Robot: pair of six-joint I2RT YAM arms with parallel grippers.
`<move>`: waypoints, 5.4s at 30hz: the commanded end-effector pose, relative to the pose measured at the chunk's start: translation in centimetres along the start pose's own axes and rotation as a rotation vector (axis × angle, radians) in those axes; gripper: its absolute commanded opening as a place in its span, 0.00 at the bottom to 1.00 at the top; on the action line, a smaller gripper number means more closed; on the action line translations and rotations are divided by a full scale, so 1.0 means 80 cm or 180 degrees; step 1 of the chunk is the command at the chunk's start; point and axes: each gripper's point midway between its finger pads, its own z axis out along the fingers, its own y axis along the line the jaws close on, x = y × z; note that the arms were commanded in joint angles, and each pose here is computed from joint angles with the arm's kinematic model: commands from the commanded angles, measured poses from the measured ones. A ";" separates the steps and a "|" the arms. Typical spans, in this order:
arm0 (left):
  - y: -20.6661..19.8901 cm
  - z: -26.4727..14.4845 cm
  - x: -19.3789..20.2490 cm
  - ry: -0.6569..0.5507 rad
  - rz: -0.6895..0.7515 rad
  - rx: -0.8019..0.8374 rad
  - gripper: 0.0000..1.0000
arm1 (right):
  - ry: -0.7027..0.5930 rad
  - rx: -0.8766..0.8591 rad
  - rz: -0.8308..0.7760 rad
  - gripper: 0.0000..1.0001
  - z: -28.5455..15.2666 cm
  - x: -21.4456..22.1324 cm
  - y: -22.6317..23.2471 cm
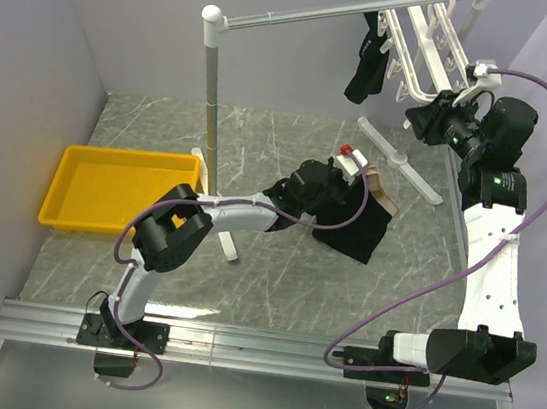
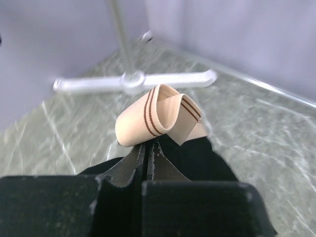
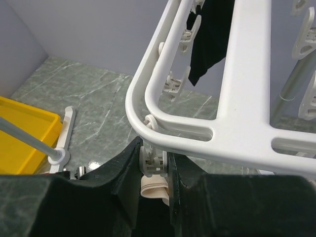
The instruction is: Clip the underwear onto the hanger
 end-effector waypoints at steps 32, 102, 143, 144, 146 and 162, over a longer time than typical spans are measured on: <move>-0.016 0.019 -0.176 -0.0284 -0.1033 0.1004 0.00 | -0.0139 -0.0388 0.0187 0.00 -0.011 -0.013 0.037; -0.021 0.020 -0.264 -0.0554 -0.2835 0.1205 0.00 | 0.0000 -0.0287 -0.0069 0.00 -0.003 0.009 0.028; -0.071 0.009 -0.282 -0.0549 -0.2738 0.1488 0.00 | -0.0292 0.0038 -0.0096 0.00 0.000 -0.008 0.010; -0.071 0.008 -0.285 -0.0569 -0.2706 0.1490 0.00 | -0.0270 0.0031 -0.0100 0.00 0.001 -0.006 0.010; -0.068 0.008 -0.291 -0.0614 -0.2674 0.1475 0.00 | -0.0219 -0.0003 -0.0120 0.00 0.000 -0.003 0.012; -0.058 0.006 -0.306 -0.0753 -0.2532 0.1466 0.00 | -0.0232 0.0104 -0.0119 0.27 -0.002 -0.010 0.006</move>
